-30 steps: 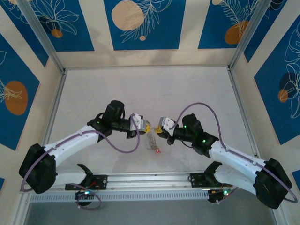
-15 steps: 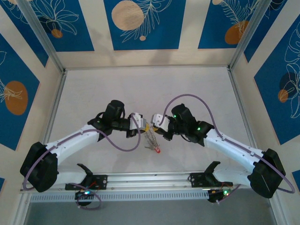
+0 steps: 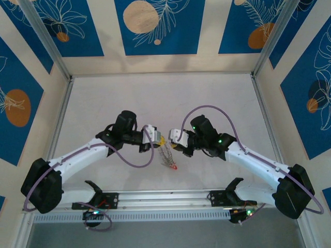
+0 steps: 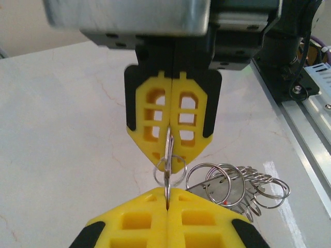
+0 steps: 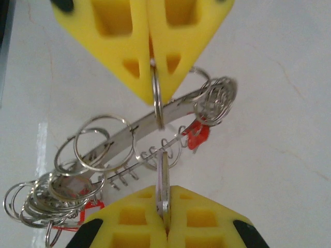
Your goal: Put the keys on the keyring
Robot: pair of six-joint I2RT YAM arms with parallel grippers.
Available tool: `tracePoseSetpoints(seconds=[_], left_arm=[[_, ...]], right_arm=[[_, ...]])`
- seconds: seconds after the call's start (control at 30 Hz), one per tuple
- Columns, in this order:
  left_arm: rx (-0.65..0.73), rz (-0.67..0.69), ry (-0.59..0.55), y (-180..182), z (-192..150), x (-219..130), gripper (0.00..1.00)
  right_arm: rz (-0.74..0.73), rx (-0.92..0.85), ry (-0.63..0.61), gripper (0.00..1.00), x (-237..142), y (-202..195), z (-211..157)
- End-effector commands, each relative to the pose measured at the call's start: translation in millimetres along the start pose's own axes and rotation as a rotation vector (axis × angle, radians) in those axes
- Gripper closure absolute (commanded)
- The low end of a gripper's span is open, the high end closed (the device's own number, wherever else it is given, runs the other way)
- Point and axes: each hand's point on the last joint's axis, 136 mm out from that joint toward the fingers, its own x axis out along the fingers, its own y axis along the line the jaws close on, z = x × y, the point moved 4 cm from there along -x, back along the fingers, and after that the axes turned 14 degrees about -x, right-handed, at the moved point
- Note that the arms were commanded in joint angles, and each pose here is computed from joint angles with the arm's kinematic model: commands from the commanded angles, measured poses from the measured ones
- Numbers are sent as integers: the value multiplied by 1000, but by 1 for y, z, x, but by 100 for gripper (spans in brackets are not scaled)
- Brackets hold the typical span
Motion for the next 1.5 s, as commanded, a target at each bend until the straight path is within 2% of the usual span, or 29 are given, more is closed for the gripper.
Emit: tracePoseSetpoints(seconds=[0.0, 0.17, 0.43, 0.77, 0.97, 1.13, 1.33, 1.47], left_arm=[[40, -32, -81, -6, 19, -6, 100], [46, -52, -108, -8, 27, -7, 100], [44, -124, -95, -15, 22, -4, 100], [26, -84, -15, -9, 3, 2, 100], [15, -43, 46, -2, -9, 7, 100], [2, -8, 112, 4, -21, 12, 100], [-27, 15, 90, 9, -19, 15, 100], [-56, 36, 102, 15, -20, 17, 86]], right_arm=[[59, 9, -25, 100, 4, 11, -7], [74, 39, -12, 100, 9, 14, -16], [37, 61, -12, 100, 4, -3, -5], [5, 40, -3, 100, -9, -18, 11], [2, -22, 100, 100, -14, -24, 11], [-30, -70, 123, 100, -18, -36, 24], [-72, -170, 221, 100, -14, -45, 30], [-71, -264, 304, 100, -12, -49, 28]])
